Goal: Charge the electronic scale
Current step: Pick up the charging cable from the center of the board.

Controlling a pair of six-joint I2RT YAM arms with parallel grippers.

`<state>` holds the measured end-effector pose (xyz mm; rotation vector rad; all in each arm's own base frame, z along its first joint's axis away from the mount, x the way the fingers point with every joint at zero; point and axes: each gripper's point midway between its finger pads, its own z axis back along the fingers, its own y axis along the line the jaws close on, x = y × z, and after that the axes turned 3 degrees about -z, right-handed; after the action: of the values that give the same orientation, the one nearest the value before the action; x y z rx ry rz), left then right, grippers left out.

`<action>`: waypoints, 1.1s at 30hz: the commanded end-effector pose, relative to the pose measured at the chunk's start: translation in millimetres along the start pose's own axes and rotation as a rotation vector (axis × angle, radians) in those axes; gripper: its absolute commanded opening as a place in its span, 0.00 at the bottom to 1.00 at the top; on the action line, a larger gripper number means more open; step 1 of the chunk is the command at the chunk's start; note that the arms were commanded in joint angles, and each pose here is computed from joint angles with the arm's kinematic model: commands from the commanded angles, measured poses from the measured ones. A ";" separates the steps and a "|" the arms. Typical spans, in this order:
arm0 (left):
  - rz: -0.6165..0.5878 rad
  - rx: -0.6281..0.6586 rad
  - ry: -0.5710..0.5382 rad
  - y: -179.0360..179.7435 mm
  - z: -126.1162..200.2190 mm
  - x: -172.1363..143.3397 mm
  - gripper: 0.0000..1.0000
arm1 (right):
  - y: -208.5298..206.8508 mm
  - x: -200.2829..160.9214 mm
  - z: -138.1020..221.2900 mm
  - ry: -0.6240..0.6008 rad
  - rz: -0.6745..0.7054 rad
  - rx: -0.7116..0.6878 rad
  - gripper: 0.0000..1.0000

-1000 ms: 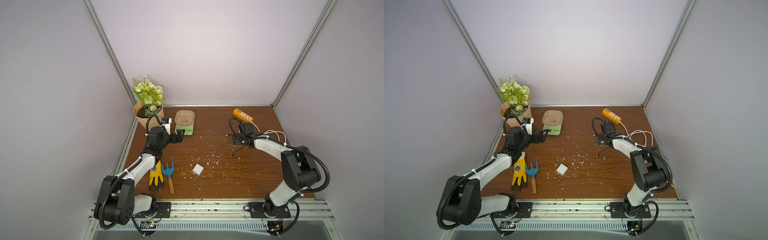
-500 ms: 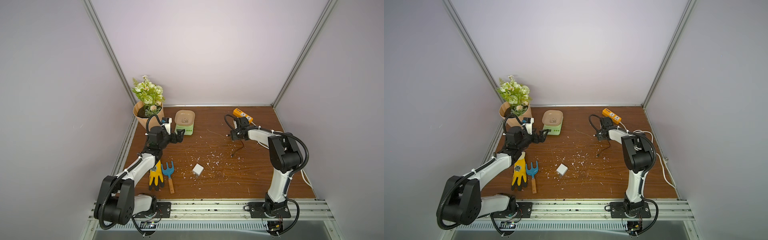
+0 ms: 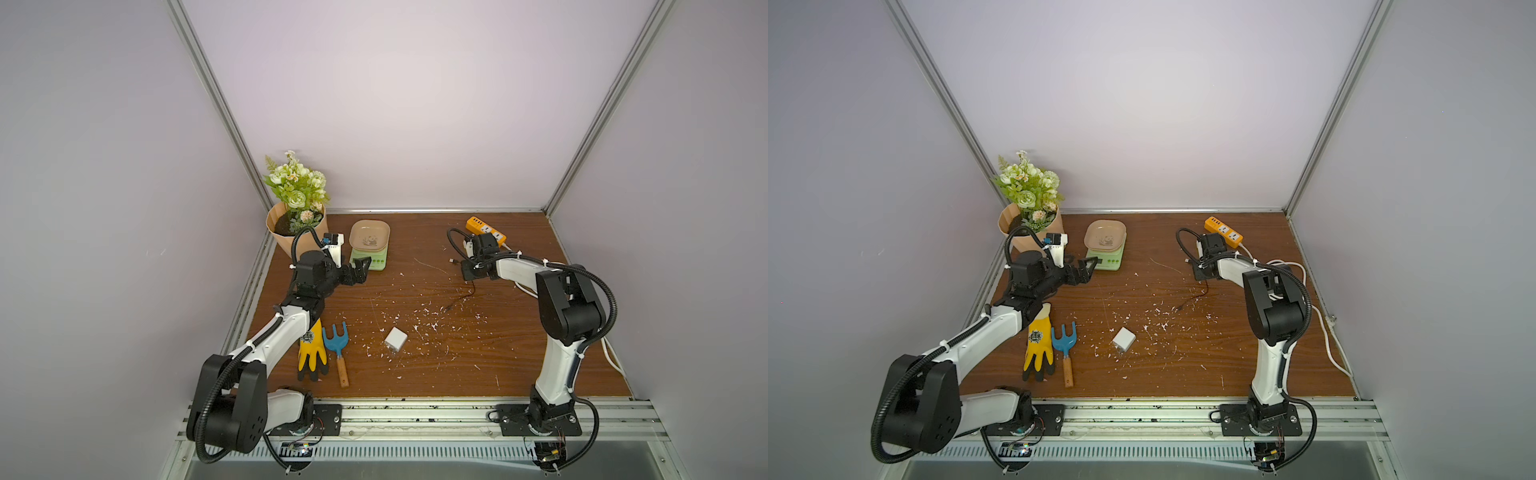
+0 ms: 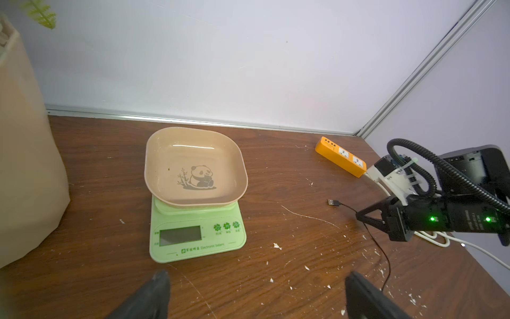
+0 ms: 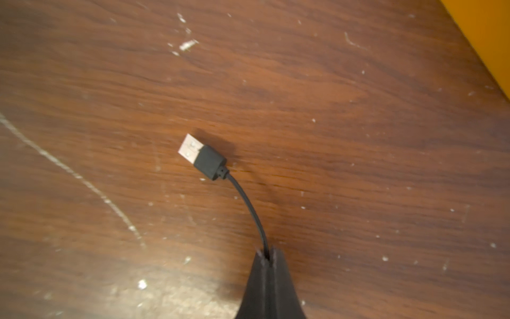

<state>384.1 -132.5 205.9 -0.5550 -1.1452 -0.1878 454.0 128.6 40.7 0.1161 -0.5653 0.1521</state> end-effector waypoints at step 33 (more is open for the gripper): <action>0.048 -0.716 0.170 -201.9 -1.5 25.6 0.29 | 164.7 19.0 257.1 -0.609 0.286 0.754 0.00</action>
<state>324.9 -298.4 278.8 -1.1318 -0.8605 -0.5486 313.8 248.3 254.3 0.7881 -1.0422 0.5811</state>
